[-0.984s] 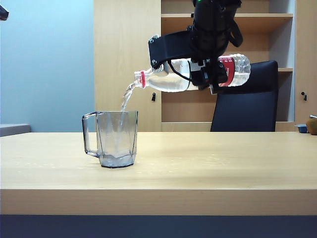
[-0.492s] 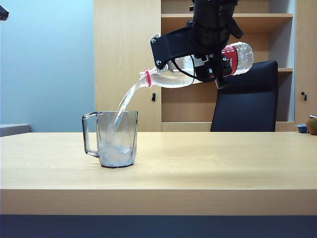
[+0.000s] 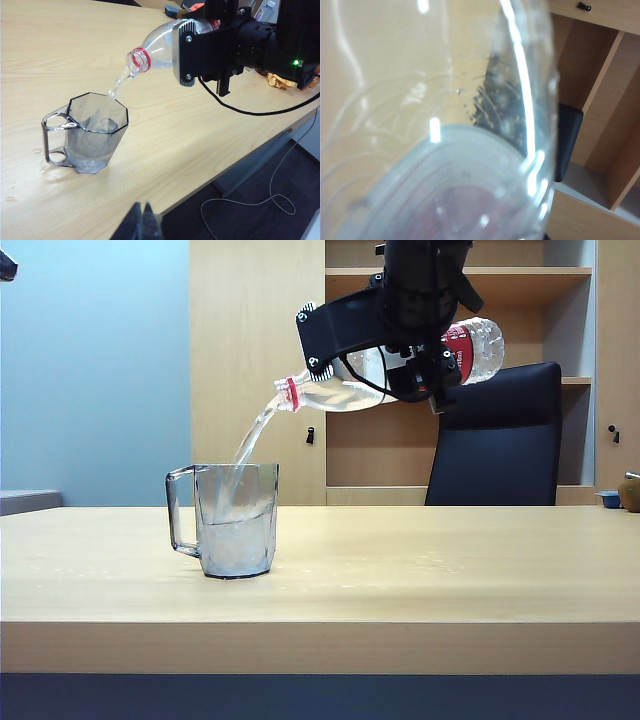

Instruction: Pick up the mineral water bottle on the table and pour water into the mug until it's half full.

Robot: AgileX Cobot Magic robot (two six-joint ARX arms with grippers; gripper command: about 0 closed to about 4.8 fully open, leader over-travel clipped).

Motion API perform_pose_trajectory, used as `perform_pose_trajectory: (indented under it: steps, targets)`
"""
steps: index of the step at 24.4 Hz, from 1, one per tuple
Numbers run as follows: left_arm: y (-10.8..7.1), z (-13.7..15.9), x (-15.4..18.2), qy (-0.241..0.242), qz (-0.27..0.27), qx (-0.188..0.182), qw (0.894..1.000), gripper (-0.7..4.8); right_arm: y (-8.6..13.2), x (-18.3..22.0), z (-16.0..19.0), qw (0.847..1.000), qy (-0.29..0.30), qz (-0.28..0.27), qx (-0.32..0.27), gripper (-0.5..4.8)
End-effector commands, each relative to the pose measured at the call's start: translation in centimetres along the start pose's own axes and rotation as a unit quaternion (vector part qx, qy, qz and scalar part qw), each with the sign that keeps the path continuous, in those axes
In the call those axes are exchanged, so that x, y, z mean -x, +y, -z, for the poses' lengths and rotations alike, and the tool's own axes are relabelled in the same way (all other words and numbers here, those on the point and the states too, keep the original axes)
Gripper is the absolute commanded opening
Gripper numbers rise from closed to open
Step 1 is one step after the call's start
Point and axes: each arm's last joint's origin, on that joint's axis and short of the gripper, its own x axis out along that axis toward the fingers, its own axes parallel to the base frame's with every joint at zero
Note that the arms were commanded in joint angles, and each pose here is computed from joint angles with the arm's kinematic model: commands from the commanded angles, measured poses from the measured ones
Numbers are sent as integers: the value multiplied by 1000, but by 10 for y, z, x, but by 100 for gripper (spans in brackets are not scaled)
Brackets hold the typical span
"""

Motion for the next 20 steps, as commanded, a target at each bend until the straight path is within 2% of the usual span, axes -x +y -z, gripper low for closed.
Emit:
perform_pose_trajectory:
  steps: [1, 5, 6, 7, 8, 9, 10, 11, 12, 13, 14, 15, 16, 18, 20]
  targets:
    - [-1, -2, 1, -5, 1, -5, 1000, -6, -6, 2, 0, 999, -17, 13, -45, 264]
    - [-1, -2, 1, -5, 1, -5, 1000, -6, 6, 2, -2, 982, -51, -47, -178, 264]
    - [-1, -2, 1, -5, 1, -6, 1000, -5, 10, 2, -3, 973, -61, -62, -215, 264]
    - [-1, -2, 1, -5, -1, -5, 1000, -6, 16, 2, -4, 953, -76, -80, -282, 264]
    - [-1, -3, 1, -6, -1, -6, 1000, -5, 21, 0, -4, 923, -89, -91, -364, 264]
    - [-1, -3, 1, -6, -1, -6, 1000, -5, 25, -2, -3, 899, -101, -96, -416, 264]
    - [-1, -2, 1, -5, -1, -5, 1000, -5, 34, -8, 2, 846, -126, -94, -509, 264]
    - [-1, -2, 1, -5, -1, -5, 1000, -5, 38, -11, 5, 821, -139, -92, -545, 264]
    - [-1, -2, 1, -5, -1, -5, 1000, -5, 52, -19, 16, 748, -178, -87, -633, 264]
    - [-1, -2, 1, -5, -1, -5, 1000, -5, 59, -23, 21, 717, -189, -83, -665, 264]
    - [-1, -2, 1, -5, -1, -5, 1000, -6, 72, -29, 30, 670, -202, -77, -710, 264]
    - [-1, -2, 1, -5, -1, -5, 1000, -6, 86, -35, 36, 642, -211, -68, -734, 264]
    - [-1, -2, 1, -5, -1, -5, 1000, -6, 97, -39, 39, 631, -218, -61, -742, 264]
    - [-1, -2, 1, -5, -1, -5, 1000, -5, 117, -47, 39, 625, -230, -58, -744, 264]
    - [-1, -2, 1, -5, -1, -5, 1000, -6, 129, -53, 34, 621, -247, -61, -741, 266]
